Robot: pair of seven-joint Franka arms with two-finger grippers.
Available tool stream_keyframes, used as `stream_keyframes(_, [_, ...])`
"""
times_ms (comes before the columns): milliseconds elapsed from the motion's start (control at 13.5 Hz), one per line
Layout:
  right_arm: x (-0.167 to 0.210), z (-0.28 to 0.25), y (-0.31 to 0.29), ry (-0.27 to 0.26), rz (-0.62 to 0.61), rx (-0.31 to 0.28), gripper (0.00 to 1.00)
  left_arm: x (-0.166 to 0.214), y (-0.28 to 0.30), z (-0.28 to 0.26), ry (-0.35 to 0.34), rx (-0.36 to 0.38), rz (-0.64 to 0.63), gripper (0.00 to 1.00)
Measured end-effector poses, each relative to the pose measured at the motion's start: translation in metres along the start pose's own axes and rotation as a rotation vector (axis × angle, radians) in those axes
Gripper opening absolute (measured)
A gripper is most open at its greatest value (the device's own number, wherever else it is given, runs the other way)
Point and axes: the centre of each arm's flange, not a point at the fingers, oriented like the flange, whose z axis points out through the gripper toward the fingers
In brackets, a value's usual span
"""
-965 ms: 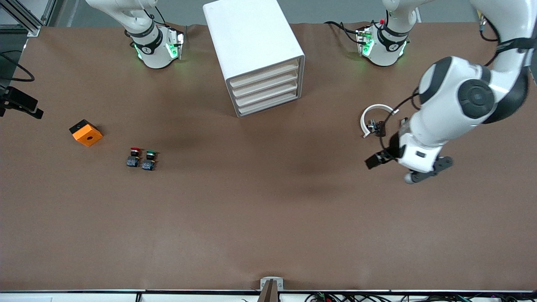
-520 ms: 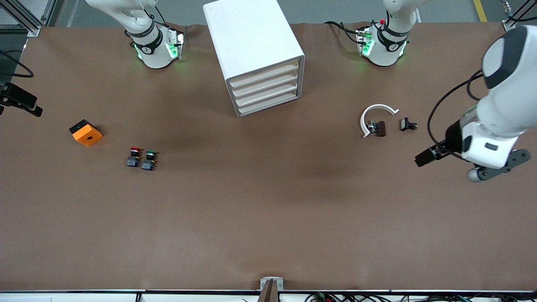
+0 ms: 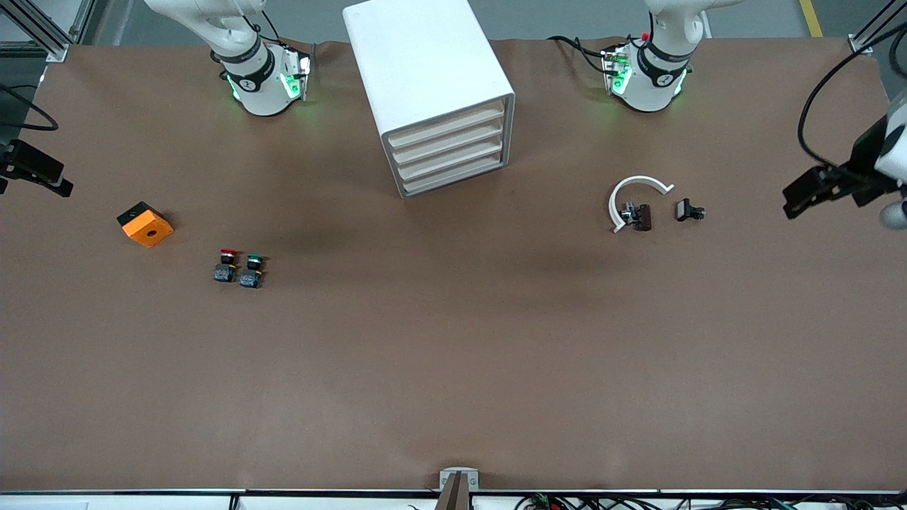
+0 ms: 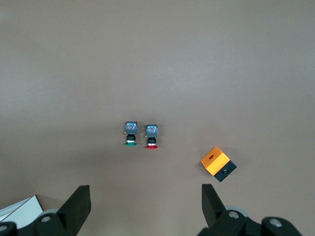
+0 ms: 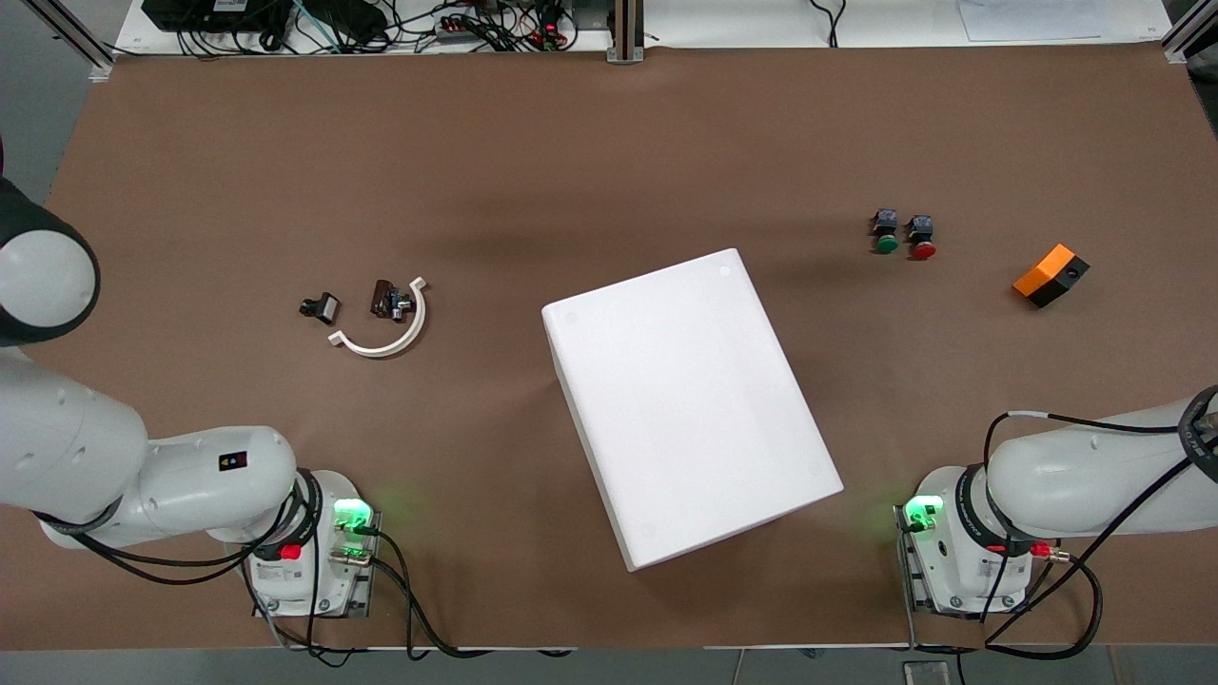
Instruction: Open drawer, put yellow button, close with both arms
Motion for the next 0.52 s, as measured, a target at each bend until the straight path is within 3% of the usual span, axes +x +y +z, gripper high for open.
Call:
stream_keyframes(148, [0.000, 0.000, 0.000, 0.000, 0.000, 0.000, 1.00, -0.020, -0.008, -0.006, -0.022, -0.052, 0.003, 1.00])
stream_keyframes(520, [0.000, 0.000, 0.000, 0.000, 0.000, 0.000, 1.00, -0.069, 0.006, -0.007, -0.042, -0.051, 0.043, 1.00])
